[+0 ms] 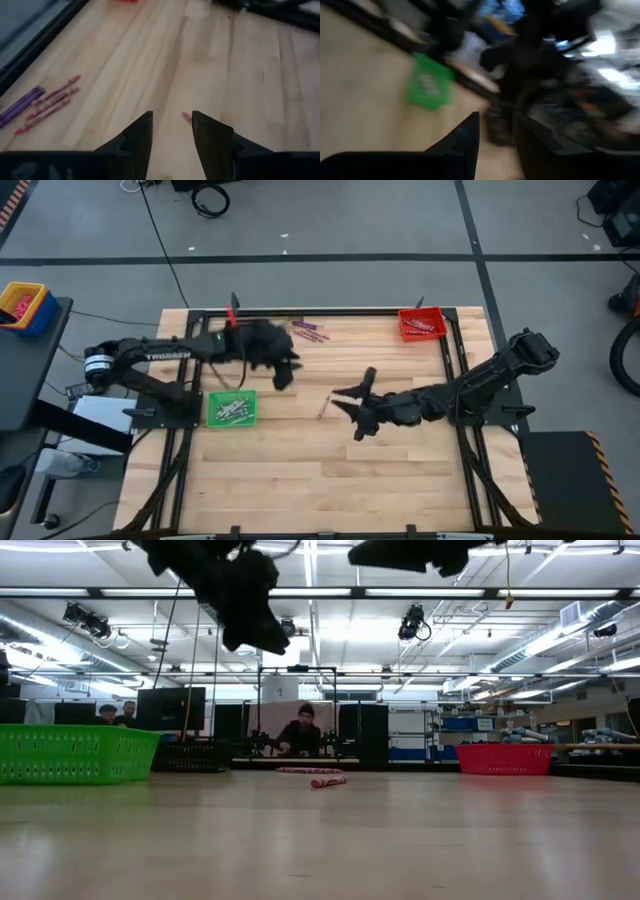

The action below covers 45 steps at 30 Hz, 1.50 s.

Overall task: Sort crayons
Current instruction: Put the pink crayon into the red bin

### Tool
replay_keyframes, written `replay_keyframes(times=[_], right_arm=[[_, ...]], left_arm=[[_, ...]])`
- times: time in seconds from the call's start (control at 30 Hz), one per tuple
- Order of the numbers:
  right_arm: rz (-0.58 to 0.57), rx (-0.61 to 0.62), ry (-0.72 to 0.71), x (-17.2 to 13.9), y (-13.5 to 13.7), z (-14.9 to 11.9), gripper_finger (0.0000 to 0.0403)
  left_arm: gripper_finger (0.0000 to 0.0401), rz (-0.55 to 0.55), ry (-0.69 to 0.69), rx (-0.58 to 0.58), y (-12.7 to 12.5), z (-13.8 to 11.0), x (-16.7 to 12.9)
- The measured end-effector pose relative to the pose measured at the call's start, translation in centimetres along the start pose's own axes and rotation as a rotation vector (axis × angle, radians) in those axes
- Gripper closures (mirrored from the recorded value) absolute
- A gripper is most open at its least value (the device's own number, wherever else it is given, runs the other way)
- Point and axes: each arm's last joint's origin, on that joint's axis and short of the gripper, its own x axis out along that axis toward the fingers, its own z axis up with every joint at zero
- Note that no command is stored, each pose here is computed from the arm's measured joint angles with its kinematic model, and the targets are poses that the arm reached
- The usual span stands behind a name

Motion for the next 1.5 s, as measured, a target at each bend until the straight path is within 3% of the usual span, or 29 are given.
replay_keyframes(times=[0.1, 0.2, 0.37, 0.53, 0.7, 0.8, 1.0, 1.2, 1.33, 1.5], right_arm=[[0.175, 0.150, -0.020, 1.1, -0.5, -1.3, 0.0278], [0.267, 0.270, 0.008, 1.8, -1.1, -2.4, 0.0265], [0.346, 0.315, 0.038, 3.1, -0.3, -3.8, 0.0222], [0.454, 0.269, 0.178, 7.4, 2.6, -5.7, 0.0178], [0.628, 0.044, 0.488, 10.8, 4.6, -8.2, 0.0174], [0.703, -0.004, 0.554, 12.2, 4.6, -8.5, 0.0180], [0.833, -0.053, 0.528, 14.3, 4.6, -9.9, 0.0191], [0.888, 0.015, 0.569, 15.0, 3.8, -12.0, 0.0206], [0.913, 0.100, 0.571, 15.2, 3.1, -12.5, 0.0220], [0.926, 0.121, 0.608, 15.0, 2.4, -13.1, 0.0245]], left_arm=[[0.0253, 0.043, -0.018, 0.082, -3.3, -0.8, 0.2], [0.0253, 0.032, 0.002, 0.170, -5.7, -2.4, -0.3], [0.0253, -0.059, -0.027, 0.252, -7.7, -5.1, -0.5], [0.0253, -0.070, -0.131, 0.283, -7.0, -6.5, -0.4], [0.0253, -0.032, -0.161, 0.271, -5.7, -6.8, -1.0], [0.0253, -0.026, -0.163, 0.261, -5.3, -6.9, -1.7], [0.0253, -0.040, -0.175, 0.265, -5.6, -6.8, -2.1], [0.0253, -0.041, -0.170, 0.266, -5.6, -6.8, -2.1], [0.0253, -0.039, -0.168, 0.246, -5.6, -6.9, -2.1], [0.0253, -0.040, -0.169, 0.244, -5.6, -6.8, -2.1]])
